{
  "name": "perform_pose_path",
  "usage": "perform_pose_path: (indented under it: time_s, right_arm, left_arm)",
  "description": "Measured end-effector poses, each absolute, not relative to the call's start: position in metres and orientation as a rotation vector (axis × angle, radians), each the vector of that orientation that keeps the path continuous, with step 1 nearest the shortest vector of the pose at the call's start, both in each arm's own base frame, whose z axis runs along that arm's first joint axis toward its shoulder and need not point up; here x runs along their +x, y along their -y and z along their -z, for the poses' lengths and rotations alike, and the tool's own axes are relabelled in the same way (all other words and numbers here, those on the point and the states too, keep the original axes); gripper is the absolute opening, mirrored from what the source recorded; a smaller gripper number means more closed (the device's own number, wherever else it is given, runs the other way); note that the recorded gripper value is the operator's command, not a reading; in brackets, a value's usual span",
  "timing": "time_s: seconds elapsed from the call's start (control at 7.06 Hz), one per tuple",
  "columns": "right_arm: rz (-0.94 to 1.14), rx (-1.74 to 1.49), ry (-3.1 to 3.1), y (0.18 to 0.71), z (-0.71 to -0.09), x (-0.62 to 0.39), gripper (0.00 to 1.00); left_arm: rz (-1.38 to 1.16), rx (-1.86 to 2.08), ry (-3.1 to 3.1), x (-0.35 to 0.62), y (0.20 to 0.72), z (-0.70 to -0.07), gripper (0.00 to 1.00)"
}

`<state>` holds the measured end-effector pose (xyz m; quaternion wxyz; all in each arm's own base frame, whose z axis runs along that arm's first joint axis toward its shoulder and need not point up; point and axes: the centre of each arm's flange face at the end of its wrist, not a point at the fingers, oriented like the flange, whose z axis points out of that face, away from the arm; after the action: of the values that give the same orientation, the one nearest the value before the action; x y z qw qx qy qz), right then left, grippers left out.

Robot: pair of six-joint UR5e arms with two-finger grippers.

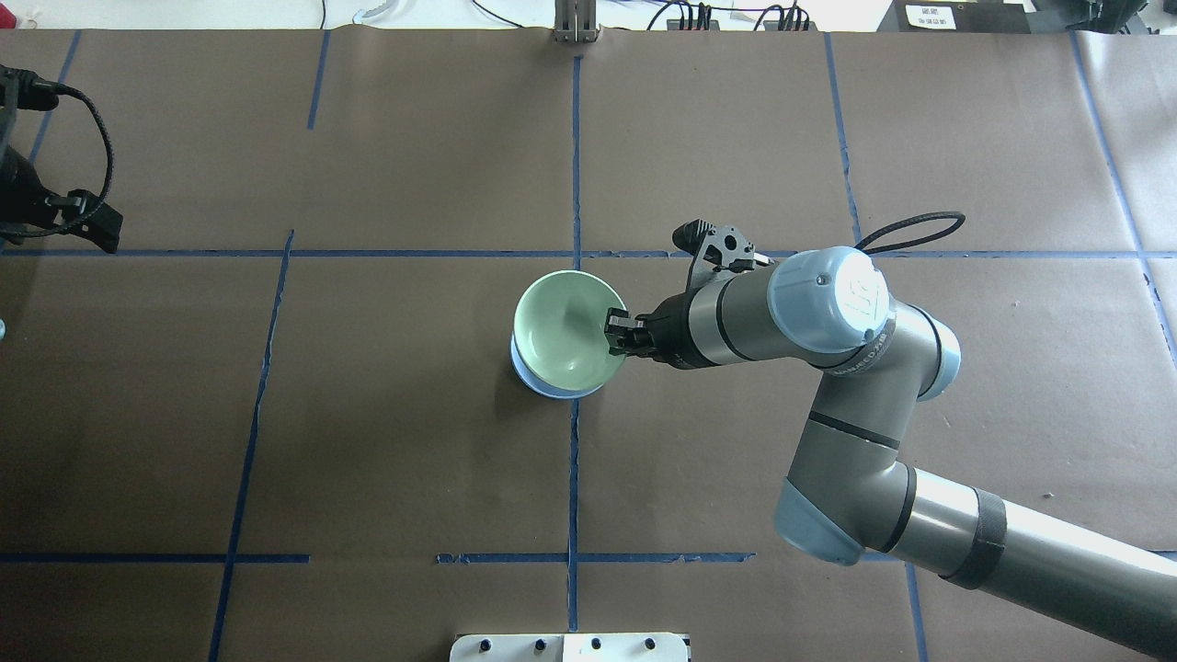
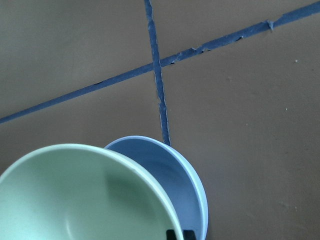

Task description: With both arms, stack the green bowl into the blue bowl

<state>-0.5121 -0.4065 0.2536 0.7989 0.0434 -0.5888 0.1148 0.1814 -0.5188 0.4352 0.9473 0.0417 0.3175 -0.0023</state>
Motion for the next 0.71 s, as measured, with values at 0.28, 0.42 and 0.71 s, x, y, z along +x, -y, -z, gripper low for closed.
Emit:
perform_pose_path:
  time_s: [0.28,0.42,0.71]
  right_arm:
    - [-0.252,0.103,1.268,0.410,-0.249,-0.515,1.00]
    - [-0.257,0.109,1.273,0.413,-0.245,-0.513,1.00]
    - [-0.286,0.125,1.244,0.435,-0.247,-0.494,1.00]
  left_arm:
    - [0.013,0.086,-0.651,0.176,0.520,-0.435,1.00]
    - [0.014,0.086,-0.651,0.175,0.520,-0.435,1.00]
    - [0.008,0.087,-0.648,0.172,0.521,-0.438,1.00]
